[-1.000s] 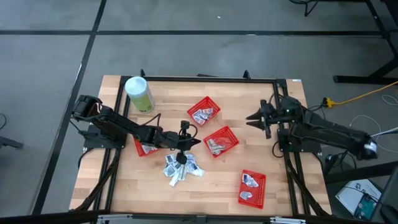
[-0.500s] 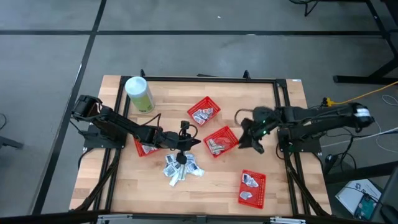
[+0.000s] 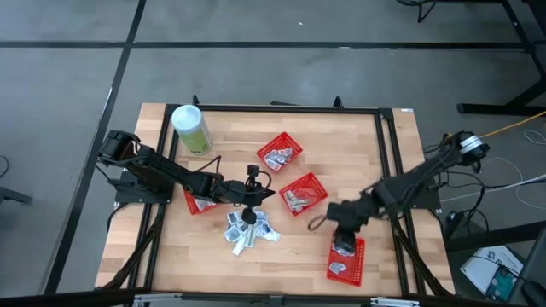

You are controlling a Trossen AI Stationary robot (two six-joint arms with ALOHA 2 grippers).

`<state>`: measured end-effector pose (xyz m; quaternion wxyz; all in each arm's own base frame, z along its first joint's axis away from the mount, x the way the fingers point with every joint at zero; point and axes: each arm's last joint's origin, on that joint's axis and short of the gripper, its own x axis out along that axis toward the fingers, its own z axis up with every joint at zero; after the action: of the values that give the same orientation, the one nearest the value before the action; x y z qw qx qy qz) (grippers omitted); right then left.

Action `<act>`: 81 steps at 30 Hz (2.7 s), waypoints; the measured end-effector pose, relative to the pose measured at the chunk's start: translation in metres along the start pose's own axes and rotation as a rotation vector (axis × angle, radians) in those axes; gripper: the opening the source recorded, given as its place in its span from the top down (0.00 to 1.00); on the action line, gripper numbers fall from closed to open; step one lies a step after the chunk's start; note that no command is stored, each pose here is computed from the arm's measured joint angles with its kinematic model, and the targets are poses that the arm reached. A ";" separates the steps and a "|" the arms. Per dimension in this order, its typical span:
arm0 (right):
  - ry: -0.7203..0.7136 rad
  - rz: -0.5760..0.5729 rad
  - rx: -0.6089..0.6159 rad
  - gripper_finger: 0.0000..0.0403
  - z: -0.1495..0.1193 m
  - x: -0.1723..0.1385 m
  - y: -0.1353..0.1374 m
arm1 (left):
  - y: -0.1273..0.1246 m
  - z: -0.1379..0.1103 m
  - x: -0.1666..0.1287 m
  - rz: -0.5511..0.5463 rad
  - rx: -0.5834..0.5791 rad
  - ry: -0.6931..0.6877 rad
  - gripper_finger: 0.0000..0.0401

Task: Pick & Place First Aid Supplies
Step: Adjust the red container, then put the green bandage into the red container

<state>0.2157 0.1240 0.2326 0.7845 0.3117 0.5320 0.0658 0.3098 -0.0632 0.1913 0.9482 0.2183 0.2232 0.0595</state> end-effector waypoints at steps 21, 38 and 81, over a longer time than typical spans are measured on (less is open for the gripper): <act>0.210 -0.145 0.088 0.69 -0.035 0.084 0.005 | 0.001 0.002 0.000 0.010 -0.013 -0.024 0.98; 0.094 -0.248 -0.324 0.69 0.044 0.090 0.019 | 0.005 0.001 0.002 0.022 -0.021 -0.016 0.98; -1.013 -0.119 -0.644 0.69 -0.040 -0.011 -0.148 | 0.026 -0.001 -0.002 0.081 -0.031 0.030 0.97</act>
<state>0.1426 0.0184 0.1490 0.9976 0.0208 0.0621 0.0229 0.3073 -0.0402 0.2023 0.9448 0.2115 0.2274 0.1046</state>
